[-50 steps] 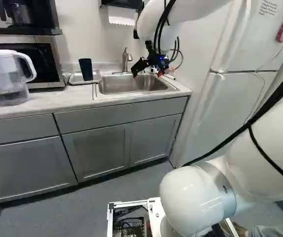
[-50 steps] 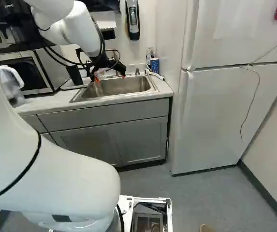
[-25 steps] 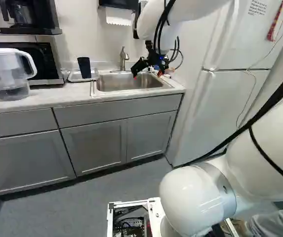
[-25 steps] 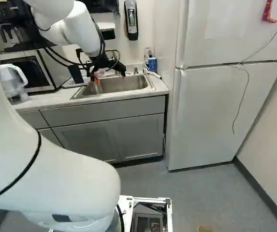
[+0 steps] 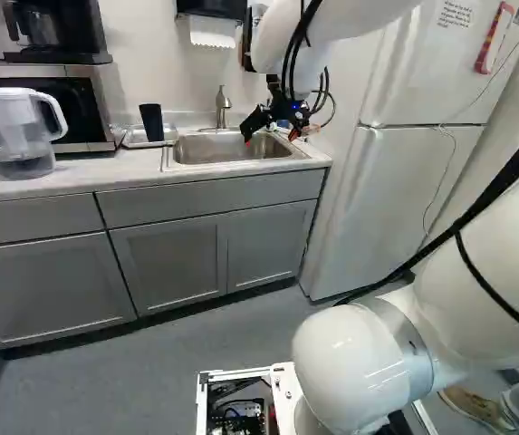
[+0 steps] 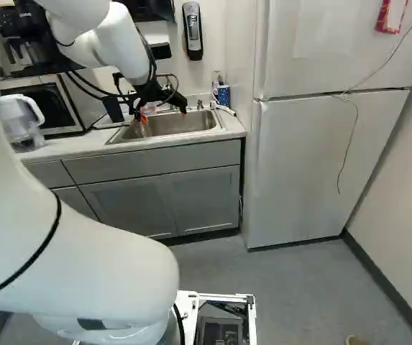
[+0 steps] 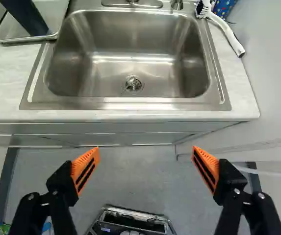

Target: Rinse the cup and place it in the tray

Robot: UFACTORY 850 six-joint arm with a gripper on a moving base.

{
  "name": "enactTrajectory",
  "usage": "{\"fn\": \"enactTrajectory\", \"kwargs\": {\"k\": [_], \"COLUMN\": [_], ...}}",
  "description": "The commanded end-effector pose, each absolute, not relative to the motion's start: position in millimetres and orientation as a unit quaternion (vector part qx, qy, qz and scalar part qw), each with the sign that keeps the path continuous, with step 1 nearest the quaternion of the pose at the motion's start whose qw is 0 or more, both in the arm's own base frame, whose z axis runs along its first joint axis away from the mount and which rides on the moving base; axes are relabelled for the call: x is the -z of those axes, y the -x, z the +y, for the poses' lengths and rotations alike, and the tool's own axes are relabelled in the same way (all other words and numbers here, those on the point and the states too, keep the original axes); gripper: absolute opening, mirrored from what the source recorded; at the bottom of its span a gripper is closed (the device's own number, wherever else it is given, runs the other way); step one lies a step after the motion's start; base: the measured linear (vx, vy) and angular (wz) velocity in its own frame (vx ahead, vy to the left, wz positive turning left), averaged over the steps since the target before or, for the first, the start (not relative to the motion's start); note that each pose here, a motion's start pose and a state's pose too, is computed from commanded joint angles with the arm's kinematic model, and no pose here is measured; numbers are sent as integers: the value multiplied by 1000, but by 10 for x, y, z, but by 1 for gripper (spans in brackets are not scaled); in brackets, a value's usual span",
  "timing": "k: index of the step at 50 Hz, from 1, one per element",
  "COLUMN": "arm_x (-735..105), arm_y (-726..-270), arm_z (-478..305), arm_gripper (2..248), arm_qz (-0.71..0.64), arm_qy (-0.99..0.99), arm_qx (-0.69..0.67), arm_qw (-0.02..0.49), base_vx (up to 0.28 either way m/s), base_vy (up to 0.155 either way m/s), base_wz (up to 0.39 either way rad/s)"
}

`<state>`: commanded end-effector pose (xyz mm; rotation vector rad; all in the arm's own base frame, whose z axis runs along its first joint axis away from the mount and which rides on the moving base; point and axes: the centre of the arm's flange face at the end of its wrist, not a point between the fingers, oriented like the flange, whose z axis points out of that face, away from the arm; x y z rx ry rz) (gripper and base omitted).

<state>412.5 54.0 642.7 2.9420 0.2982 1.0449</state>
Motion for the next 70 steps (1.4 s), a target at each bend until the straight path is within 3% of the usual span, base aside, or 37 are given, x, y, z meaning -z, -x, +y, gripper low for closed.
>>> {"fn": "enactTrajectory", "kwargs": {"k": [70], "arm_x": [-5896], "arm_y": [-4092], "arm_z": [457], "arm_gripper": [247], "arm_qz": [81], "arm_qy": [-923], "arm_qx": [-375], "arm_qw": [-3], "base_vx": [1], "base_vy": [0], "base_wz": [0]}}
